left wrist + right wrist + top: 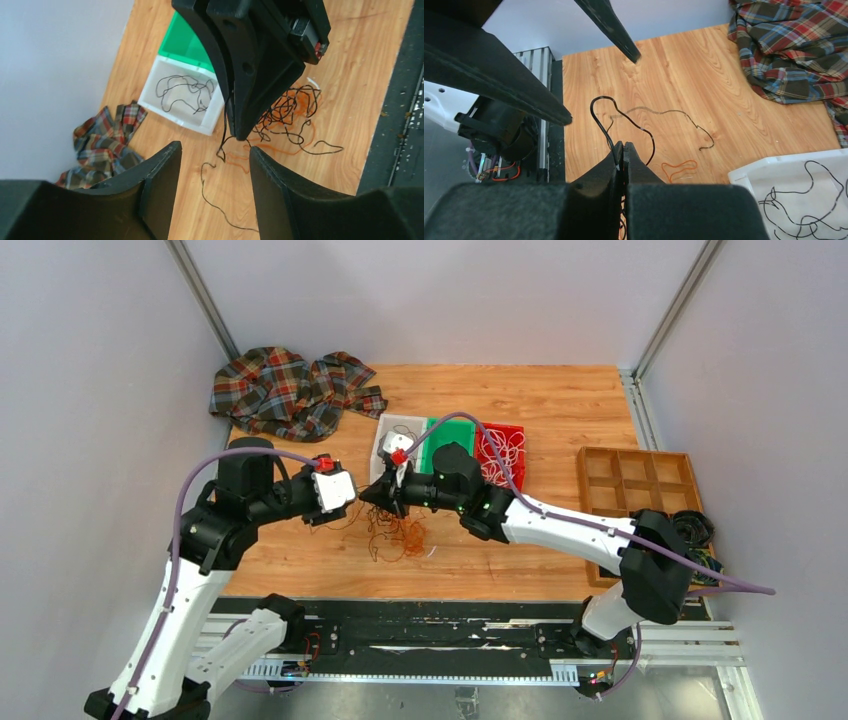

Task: Untangle the cables
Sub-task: Untie the cable.

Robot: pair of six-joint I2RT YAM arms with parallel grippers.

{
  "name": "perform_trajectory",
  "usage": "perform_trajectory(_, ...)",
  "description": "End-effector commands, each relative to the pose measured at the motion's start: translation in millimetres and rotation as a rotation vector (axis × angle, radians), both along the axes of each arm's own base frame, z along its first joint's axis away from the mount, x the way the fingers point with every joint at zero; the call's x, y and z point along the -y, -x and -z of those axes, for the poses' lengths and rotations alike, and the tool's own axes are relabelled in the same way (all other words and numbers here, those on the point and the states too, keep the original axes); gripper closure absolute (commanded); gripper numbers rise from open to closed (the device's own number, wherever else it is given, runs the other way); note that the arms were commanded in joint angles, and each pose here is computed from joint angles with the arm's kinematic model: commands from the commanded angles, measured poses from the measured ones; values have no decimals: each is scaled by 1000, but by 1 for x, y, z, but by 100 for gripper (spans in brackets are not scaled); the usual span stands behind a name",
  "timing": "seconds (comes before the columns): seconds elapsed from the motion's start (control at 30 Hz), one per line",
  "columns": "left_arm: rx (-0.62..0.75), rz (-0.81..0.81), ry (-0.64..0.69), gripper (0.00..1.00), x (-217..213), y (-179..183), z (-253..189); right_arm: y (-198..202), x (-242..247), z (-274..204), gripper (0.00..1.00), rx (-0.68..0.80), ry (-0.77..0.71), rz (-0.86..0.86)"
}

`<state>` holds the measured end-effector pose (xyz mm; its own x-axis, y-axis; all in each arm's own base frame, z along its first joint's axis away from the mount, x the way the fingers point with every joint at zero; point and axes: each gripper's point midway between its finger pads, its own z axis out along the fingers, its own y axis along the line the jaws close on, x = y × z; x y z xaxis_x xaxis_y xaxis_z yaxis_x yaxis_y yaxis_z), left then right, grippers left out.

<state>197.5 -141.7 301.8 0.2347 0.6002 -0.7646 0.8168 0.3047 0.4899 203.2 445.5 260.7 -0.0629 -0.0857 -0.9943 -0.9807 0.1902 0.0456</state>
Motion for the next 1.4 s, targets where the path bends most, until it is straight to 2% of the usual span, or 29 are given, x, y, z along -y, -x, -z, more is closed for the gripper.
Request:
perform_trajectory(0.0, -31, 81, 71, 44, 16, 10, -11, 16, -11, -8, 99, 33, -23, -74)
perform_trajectory(0.2, -91, 117, 72, 46, 21, 16, 4, 25, -18, -9, 99, 37, -25, -109)
perform_trajectory(0.5, -108, 112, 5, 94, 14, 16, 13, 29, -20, -11, 99, 25, -41, -122)
perform_trajectory(0.57, -108, 104, 2, 92, 12, 17, 15, 31, -21, -10, 99, 18, -41, -130)
perform_trajectory(0.63, -108, 107, -5, 83, 11, 18, 16, 32, -21, -9, 99, 15, -40, -137)
perform_trajectory(0.77, -71, 102, -28, 99, 8, 15, 12, 33, -21, -6, 100, 13, -34, -141)
perform_trajectory(0.9, -43, 76, -19, 99, 6, 12, -3, 27, -19, -4, 99, 19, -30, -110)
perform_trajectory(1.07, -10, 21, 38, 99, 2, 14, -34, 17, -22, 1, 85, 10, -51, -58)
perform_trajectory(1.23, 9, 40, 93, 100, 4, 29, -58, 7, -28, 11, 76, -11, -77, -22)
perform_trajectory(1.37, 48, 47, 114, 99, 3, 34, -78, 0, -29, 33, 73, -35, -69, 7)
